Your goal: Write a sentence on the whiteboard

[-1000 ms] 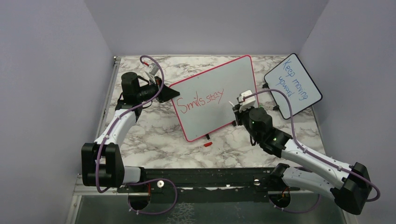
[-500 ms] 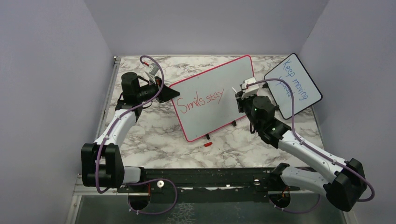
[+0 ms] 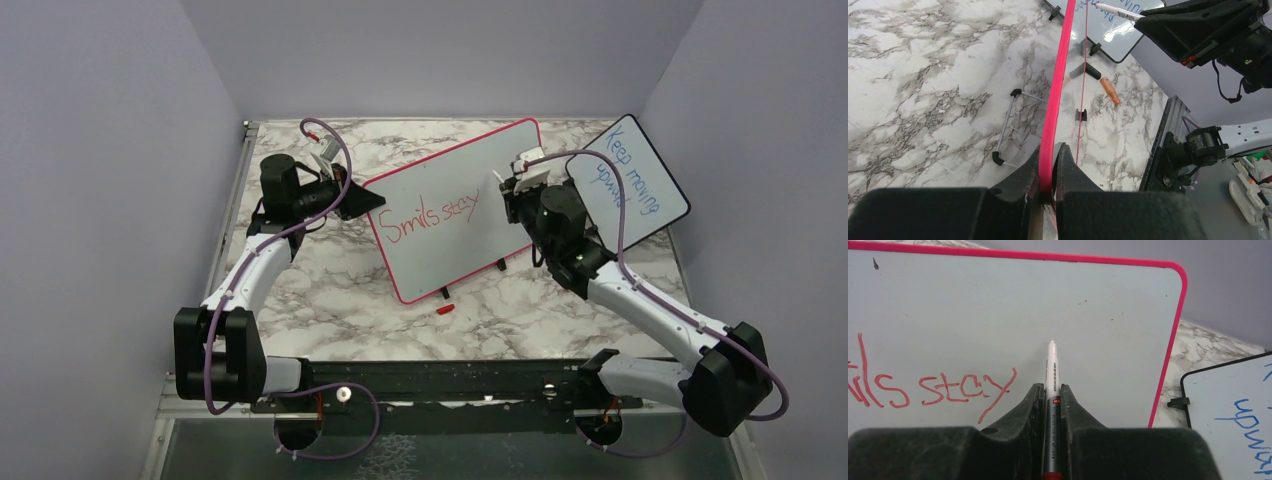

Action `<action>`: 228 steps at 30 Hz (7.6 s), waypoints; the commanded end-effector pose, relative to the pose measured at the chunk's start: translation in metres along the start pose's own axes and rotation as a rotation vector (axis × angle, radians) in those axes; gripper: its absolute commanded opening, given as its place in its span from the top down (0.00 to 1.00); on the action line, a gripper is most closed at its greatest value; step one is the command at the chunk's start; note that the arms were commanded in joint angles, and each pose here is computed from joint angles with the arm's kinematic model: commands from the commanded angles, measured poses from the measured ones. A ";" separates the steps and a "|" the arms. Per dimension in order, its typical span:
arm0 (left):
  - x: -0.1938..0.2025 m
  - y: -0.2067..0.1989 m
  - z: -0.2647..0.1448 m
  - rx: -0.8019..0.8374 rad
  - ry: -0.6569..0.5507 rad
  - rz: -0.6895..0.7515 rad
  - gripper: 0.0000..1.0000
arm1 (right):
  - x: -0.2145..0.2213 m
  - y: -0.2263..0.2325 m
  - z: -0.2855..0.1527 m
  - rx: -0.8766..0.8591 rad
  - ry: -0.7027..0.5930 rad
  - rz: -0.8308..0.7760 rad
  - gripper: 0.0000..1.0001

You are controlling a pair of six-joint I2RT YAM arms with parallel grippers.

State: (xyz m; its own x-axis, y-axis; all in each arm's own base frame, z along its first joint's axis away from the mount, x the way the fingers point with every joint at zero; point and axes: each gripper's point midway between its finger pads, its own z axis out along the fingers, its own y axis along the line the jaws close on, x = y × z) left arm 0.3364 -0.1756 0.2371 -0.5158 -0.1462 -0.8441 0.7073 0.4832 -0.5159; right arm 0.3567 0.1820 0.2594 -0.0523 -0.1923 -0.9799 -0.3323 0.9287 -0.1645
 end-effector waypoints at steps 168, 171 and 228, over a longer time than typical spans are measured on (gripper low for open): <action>0.027 0.038 0.003 -0.162 0.067 0.034 1.00 | 0.021 -0.024 0.000 0.110 0.074 0.078 0.99; 0.027 0.038 0.003 -0.162 0.067 0.033 1.00 | 0.023 -0.024 -0.003 0.107 0.078 0.085 0.99; 0.027 0.038 0.003 -0.163 0.069 0.036 1.00 | 0.033 -0.030 -0.006 0.147 0.086 0.084 0.99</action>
State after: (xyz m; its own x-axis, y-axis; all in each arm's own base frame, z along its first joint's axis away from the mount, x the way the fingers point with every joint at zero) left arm 0.3362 -0.1763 0.2364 -0.5244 -0.1373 -0.8403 0.7008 0.4909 -0.5176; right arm 0.3494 0.1499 0.2013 -0.2370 -0.1524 -0.9595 -0.2216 0.9701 -0.0994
